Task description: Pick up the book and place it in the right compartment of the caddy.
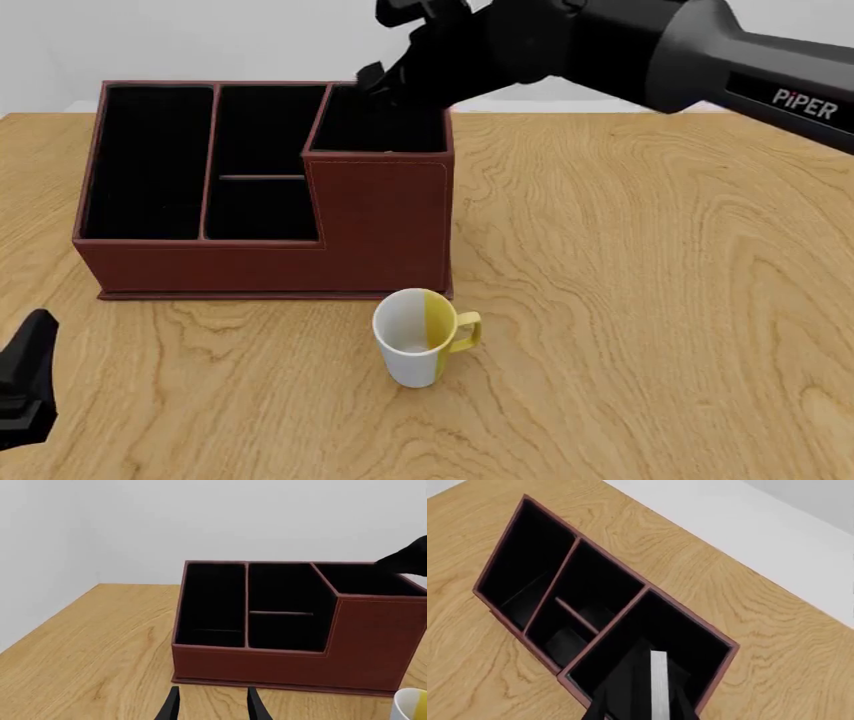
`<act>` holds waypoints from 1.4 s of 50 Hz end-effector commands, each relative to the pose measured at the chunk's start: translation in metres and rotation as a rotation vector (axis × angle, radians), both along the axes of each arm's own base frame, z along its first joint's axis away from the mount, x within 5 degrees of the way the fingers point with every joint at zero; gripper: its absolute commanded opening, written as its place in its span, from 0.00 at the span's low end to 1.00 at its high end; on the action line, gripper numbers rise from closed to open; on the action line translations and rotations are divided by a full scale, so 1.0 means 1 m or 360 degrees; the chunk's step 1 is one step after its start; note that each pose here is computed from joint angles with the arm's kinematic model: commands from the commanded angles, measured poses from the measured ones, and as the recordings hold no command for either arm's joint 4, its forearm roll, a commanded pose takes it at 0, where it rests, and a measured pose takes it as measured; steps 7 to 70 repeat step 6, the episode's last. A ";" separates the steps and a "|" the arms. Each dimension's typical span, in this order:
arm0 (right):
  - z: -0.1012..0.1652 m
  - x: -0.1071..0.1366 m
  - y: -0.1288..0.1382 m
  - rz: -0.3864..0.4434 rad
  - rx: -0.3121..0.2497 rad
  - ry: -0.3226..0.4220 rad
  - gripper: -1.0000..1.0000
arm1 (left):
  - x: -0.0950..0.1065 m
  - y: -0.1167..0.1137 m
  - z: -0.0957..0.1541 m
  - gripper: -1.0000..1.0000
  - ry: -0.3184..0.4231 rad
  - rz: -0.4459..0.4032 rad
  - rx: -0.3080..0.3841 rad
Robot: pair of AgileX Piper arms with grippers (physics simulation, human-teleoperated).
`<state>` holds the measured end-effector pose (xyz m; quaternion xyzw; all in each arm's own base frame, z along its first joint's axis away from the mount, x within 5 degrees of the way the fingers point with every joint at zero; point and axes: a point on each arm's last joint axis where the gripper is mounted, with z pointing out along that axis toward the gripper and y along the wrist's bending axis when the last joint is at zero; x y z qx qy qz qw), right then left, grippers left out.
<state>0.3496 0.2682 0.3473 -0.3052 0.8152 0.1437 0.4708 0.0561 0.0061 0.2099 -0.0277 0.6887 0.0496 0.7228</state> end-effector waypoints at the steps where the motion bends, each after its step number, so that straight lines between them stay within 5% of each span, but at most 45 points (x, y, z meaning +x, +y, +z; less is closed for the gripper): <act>1: 0.018 -0.004 -0.004 -0.0011 0.0040 -0.0027 1.00 | 0.000 0.000 0.000 1.00 -0.0006 -0.0009 0.0001; 70: 0.029 -0.011 -0.011 -0.0020 0.0068 -0.0051 1.00 | 0.000 -0.001 0.001 1.00 -0.0009 -0.0025 0.0003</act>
